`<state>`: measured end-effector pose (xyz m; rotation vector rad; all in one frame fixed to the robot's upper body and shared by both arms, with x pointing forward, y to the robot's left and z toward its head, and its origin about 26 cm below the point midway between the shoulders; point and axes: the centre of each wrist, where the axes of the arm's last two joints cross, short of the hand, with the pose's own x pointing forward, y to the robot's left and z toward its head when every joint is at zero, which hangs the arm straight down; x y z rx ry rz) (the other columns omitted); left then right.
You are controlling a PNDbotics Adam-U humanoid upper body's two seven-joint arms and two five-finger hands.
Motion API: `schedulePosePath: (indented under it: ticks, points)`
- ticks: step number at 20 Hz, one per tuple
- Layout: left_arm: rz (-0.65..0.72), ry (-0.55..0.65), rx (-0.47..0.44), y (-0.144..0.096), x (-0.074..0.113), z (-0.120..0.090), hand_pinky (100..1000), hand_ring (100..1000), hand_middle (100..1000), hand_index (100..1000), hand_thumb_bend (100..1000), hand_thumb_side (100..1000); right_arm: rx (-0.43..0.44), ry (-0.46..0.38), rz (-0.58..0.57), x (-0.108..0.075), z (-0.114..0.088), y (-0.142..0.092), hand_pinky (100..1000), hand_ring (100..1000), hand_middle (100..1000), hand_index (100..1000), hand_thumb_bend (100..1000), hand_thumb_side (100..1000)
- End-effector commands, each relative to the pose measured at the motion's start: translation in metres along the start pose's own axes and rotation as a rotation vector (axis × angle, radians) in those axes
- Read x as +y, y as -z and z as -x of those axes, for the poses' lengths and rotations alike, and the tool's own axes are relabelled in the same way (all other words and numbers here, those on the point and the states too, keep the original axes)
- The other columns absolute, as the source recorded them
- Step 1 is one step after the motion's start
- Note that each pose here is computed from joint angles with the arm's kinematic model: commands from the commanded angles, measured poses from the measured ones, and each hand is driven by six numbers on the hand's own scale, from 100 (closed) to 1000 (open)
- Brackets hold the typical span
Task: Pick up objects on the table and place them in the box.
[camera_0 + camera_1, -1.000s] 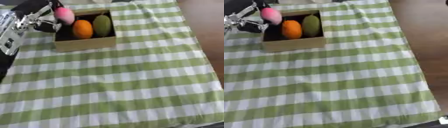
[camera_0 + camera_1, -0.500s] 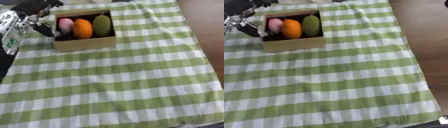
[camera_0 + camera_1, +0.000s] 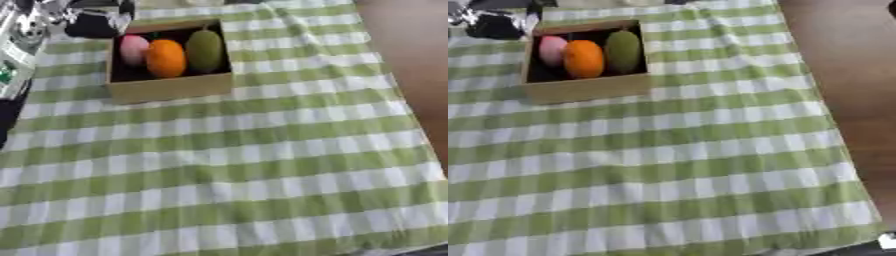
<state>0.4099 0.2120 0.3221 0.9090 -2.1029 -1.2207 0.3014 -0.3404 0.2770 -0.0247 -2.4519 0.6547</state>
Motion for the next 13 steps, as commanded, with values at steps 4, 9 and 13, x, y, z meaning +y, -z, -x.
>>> schedulePosePath:
  ticks: [4,9,13]
  points:
    - [-0.289,-0.343,-0.196,-0.048,0.065,-0.049,726,774,700,868,100,606,-0.103,-0.024,0.043,-0.002,-0.022,0.012,1000,971,637,955,100,521]
    - [-0.449,-0.559,-0.278,-0.077,0.072,-0.057,693,750,689,875,100,573,-0.192,-0.002,0.095,0.003,-0.024,0.019,1000,958,649,943,100,516]
    - [-0.565,-0.706,-0.362,-0.087,0.061,-0.047,688,745,679,861,100,567,-0.269,0.038,0.141,0.008,-0.024,0.026,1000,952,665,937,100,527]
